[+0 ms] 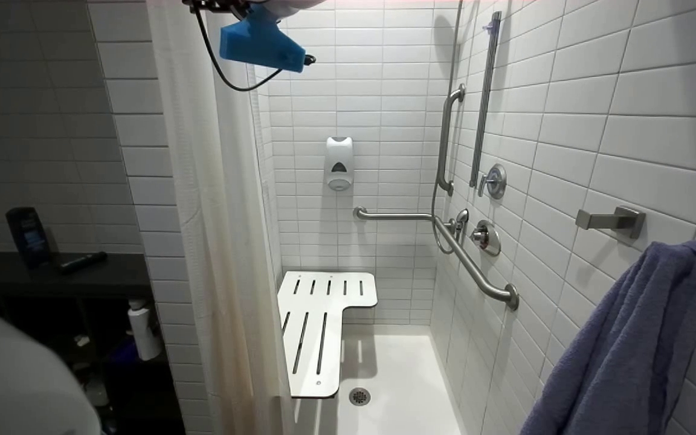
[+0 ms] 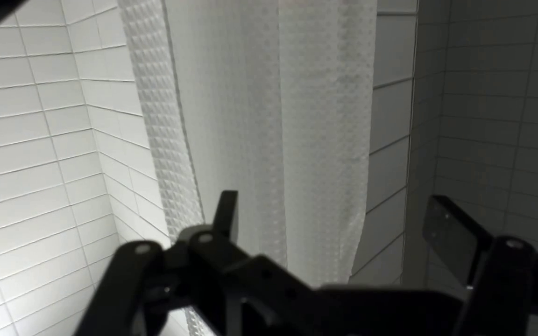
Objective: Pull the shower curtain sightly to the right
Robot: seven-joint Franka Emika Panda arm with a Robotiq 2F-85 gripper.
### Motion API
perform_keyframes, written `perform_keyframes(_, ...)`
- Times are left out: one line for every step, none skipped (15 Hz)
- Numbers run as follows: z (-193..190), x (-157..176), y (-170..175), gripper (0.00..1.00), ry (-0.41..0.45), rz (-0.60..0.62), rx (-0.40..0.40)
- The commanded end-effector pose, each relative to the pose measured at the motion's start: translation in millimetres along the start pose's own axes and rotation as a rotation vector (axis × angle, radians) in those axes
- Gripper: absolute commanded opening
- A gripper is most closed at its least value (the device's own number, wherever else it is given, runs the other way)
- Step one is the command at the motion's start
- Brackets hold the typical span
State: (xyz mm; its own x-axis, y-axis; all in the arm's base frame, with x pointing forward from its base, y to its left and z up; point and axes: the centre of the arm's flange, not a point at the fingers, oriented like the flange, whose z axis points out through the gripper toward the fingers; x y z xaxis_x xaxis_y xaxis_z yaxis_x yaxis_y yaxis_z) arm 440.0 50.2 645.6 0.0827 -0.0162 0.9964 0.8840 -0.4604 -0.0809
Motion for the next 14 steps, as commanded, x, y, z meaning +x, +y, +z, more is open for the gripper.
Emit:
perform_keyframes(10, -1, 6, 1.0, -0.004, 0.001, 0.004)
perform_keyframes(17, -1, 10, 1.0, -0.008, 0.002, 0.008)
perform_keyframes(27, 0, 14, 1.0, -0.016, 0.004, 0.015)
perform_keyframes(37, 2, 18, 1.0, -0.025, 0.007, 0.017)
perform_keyframes(46, 2, 22, 1.0, -0.032, 0.008, 0.013)
perform_keyframes(56, 5, 27, 1.0, -0.04, 0.005, 0.007)
perform_keyframes(65, 7, 31, 1.0, -0.045, 0.002, 0.005)
perform_keyframes(74, 12, 35, 1.0, -0.048, -0.003, -0.001)
perform_keyframes(83, 15, 40, 1.0, -0.05, -0.01, -0.008)
perform_keyframes(91, 19, 45, 1.0, -0.048, -0.019, -0.016)
perform_keyframes(99, 23, 50, 1.0, -0.043, -0.027, -0.024)
perform_keyframes(104, 25, 55, 1.0, -0.039, -0.035, -0.036)
perform_keyframes(109, 28, 59, 1.0, -0.036, -0.044, -0.052)
perform_keyframes(114, 30, 63, 1.0, -0.033, -0.05, -0.063)
